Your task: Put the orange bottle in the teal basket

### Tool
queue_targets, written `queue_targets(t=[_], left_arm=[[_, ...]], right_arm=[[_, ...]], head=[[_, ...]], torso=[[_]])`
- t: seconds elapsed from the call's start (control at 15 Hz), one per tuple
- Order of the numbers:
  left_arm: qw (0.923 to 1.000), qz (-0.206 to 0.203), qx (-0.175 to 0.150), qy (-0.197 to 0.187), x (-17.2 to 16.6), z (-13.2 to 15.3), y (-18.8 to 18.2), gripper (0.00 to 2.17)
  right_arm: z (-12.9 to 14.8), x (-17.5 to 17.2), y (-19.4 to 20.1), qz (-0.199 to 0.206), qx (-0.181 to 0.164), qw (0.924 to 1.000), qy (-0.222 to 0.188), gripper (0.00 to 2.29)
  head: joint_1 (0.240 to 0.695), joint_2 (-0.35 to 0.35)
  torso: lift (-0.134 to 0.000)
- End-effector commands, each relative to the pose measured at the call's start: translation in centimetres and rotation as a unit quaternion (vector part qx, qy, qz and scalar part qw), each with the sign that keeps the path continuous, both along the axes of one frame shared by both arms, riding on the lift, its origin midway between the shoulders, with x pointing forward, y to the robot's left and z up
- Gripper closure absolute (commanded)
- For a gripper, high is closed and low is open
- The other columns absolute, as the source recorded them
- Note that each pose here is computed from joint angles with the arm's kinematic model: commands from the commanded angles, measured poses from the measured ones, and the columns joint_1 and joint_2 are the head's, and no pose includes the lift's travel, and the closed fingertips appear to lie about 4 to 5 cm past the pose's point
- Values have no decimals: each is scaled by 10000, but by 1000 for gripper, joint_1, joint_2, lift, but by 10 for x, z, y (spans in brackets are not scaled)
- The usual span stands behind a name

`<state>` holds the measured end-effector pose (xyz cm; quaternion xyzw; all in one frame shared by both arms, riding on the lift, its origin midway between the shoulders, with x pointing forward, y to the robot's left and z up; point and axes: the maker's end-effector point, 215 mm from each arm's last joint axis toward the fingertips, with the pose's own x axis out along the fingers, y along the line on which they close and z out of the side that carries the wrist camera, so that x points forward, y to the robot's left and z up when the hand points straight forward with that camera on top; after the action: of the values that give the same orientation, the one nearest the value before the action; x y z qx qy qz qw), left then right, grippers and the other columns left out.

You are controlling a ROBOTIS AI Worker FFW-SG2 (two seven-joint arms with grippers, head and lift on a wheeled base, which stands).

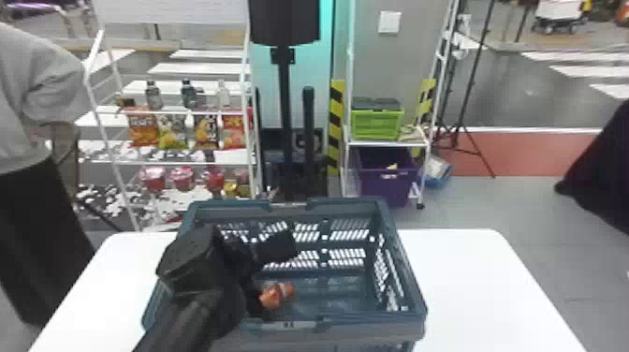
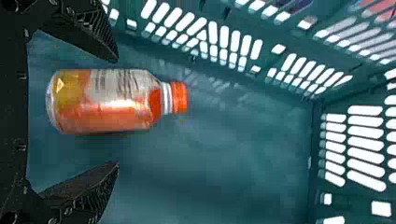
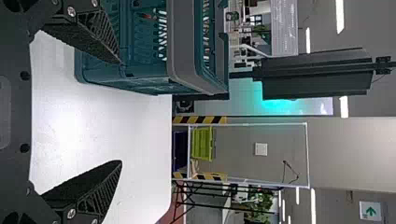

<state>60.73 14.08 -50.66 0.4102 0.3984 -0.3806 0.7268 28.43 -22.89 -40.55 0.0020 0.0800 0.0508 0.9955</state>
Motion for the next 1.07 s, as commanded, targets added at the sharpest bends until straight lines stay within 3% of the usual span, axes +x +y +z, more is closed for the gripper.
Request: queue_targets(t=[0.0, 0.2, 0.33, 0.53, 0.6, 0.73, 0.8, 1.0], left_arm=[[9992, 81, -285, -275, 11, 24, -6, 130], [9946, 285, -716, -691, 21, 69, 1, 130], [9862, 522, -1146, -1071, 27, 110, 13, 130], [9589, 1102, -1973, -1714, 21, 181, 48, 134], [9436, 1378, -2332, -1904, 13, 205, 64, 134], [9039, 1974, -3052, -2255, -10, 237, 103, 134], [8816, 2350, -3341, -2363, -27, 241, 124, 134], [8290, 3113, -3836, -2621, -77, 232, 175, 134]], right_arm=[[-1, 0, -1, -6, -8, 10000, 8, 127], [-1, 2, -1, -11, -2, 10000, -7, 127], [-2, 2, -1, -8, -9, 10000, 1, 127], [-2, 4, -1, -18, -14, 10000, 0, 127], [-1, 5, -1, -18, -13, 10000, -15, 127], [-1, 5, -2, -26, -14, 10000, -15, 127], [0, 6, -2, -25, -14, 10000, -30, 127], [4, 8, -1, -23, -12, 10000, -69, 127]], head=[[499, 0], [499, 0], [499, 0], [499, 0], [499, 0], [499, 0], [499, 0], [499, 0]], torso=[[0], [0], [0], [0], [0], [0], [0], [0]])
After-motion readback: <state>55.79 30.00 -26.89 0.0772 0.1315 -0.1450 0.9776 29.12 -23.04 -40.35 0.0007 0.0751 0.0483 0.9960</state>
